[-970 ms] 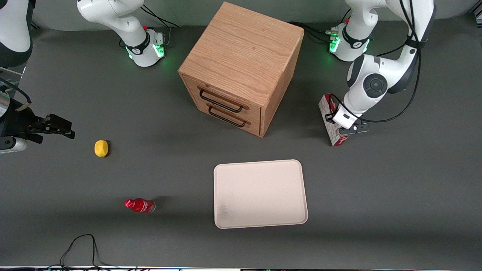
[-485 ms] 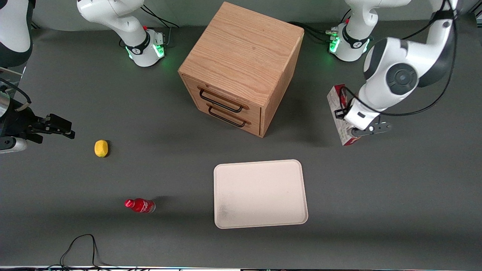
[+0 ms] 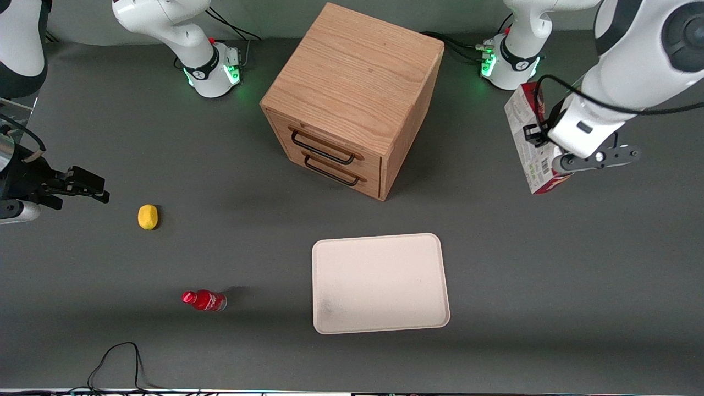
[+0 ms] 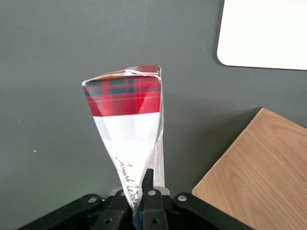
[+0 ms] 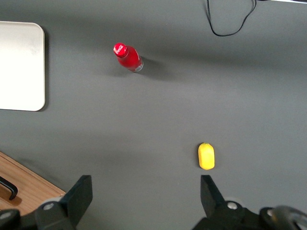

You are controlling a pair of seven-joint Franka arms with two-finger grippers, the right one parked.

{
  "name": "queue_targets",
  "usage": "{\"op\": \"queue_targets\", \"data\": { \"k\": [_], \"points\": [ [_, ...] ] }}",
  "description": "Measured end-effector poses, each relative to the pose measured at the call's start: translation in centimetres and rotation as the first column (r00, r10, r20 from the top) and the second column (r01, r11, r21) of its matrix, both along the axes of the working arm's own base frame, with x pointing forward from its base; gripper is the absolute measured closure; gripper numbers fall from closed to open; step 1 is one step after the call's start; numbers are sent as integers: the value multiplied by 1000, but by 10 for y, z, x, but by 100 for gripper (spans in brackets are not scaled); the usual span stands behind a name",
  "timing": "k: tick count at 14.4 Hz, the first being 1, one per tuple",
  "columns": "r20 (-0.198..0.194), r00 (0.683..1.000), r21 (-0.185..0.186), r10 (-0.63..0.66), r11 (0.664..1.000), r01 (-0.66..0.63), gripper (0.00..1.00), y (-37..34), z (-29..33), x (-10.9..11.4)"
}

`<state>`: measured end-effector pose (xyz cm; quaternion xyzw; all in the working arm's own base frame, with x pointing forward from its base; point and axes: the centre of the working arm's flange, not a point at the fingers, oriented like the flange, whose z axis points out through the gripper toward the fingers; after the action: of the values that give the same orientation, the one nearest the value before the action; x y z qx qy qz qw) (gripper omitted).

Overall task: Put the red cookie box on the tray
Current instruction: 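Lift the gripped box and carry it toward the white tray, then lower the box onto the tray's rim edge with the left gripper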

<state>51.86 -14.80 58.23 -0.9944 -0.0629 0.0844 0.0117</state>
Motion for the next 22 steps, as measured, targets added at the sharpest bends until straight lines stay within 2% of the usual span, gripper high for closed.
{"op": "queue_targets", "data": {
  "k": [2, 5, 11, 14, 17, 22],
  "points": [
    [27, 1000, -7, -1, 1000, 1, 96, 0, 17, 1],
    [40, 999, -3, -1, 1000, 1, 96, 0, 18, 10],
    [62, 998, -32, -4, 999, 6, 96, -15, 2, 72],
    [86, 996, -5, -29, 1000, 29, 96, -52, -13, 100],
    [98, 993, 23, -69, 997, 67, 96, -105, -38, 115],
    [115, 988, 12, -105, 994, 105, 96, -159, -67, 131]
  ]
}}
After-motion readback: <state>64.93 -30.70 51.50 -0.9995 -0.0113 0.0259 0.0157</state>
